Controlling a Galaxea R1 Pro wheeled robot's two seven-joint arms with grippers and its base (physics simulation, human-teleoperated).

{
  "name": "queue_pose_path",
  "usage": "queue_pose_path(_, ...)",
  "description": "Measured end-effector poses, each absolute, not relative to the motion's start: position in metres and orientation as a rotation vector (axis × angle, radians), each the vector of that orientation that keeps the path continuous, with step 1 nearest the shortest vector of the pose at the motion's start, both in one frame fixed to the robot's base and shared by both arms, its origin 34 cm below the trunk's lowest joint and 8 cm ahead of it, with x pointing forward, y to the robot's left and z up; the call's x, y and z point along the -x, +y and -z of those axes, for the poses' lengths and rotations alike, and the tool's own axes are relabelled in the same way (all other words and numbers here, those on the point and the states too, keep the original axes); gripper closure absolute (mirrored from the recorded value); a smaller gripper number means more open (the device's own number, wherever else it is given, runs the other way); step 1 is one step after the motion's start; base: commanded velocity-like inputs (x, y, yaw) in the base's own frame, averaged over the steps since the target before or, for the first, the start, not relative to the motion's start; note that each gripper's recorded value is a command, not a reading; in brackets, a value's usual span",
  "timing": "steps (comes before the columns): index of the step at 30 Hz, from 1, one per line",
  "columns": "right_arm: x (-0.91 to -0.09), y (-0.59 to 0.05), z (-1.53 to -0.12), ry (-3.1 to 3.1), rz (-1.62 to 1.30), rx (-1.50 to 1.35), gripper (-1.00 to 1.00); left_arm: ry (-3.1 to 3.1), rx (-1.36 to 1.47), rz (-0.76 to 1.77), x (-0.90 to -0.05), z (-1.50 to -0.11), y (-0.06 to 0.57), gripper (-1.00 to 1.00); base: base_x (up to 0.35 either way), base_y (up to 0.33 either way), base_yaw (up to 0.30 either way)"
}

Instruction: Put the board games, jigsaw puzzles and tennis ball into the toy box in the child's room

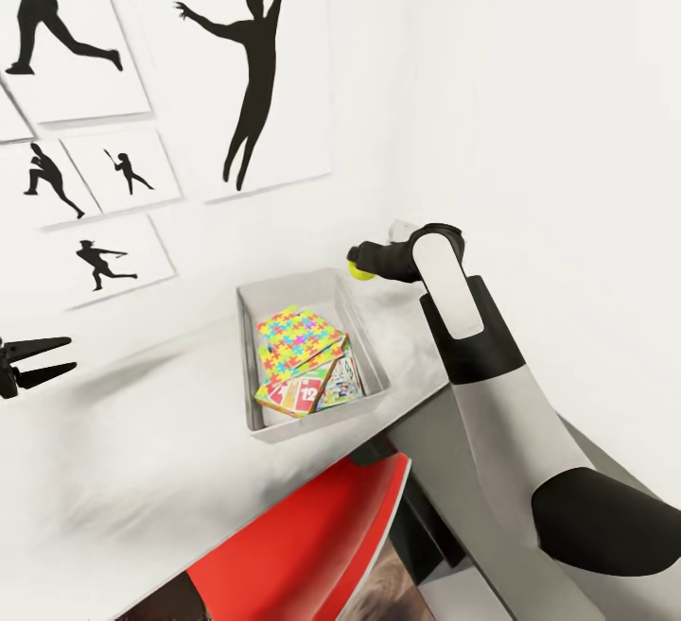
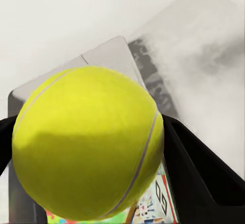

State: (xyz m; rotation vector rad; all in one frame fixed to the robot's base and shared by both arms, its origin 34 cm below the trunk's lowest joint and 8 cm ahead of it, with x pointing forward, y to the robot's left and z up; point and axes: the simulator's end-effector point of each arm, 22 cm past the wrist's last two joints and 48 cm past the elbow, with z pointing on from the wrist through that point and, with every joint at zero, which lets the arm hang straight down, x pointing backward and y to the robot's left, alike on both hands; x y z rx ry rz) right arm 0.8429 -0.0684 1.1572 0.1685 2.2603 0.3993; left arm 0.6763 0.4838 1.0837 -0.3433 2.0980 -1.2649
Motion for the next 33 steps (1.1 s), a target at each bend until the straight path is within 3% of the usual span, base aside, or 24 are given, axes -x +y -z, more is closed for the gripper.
queue_pose_path(6,-0.8420,-0.0683,-1.1607,2.256,-0.400,-0.167,1.00,2.095,0.339,1.264,-0.6759,-1.0862,0.4835,-1.00,0.000,0.000,0.202)
queue_pose_path(16,-0.8419,-0.0686,-1.1602,2.257,-0.402,-0.170,1.00,2.095,0.338,1.264,-0.6759,-1.0864,0.4835,-1.00,0.000,0.000,0.032)
queue_pose_path(26,-0.8417,-0.0674,-1.1587,2.261,-0.400,-0.168,1.00,2.095,0.338,1.264,-0.6758,-1.0865,0.4835,-1.00,0.000,0.000,0.261)
queue_pose_path(33,-0.8416,-0.0681,-1.1583,2.262,-0.401,-0.169,1.00,2.094,0.338,1.264,-0.6760,-1.0866,0.4836,-1.00,0.000,0.000,0.065)
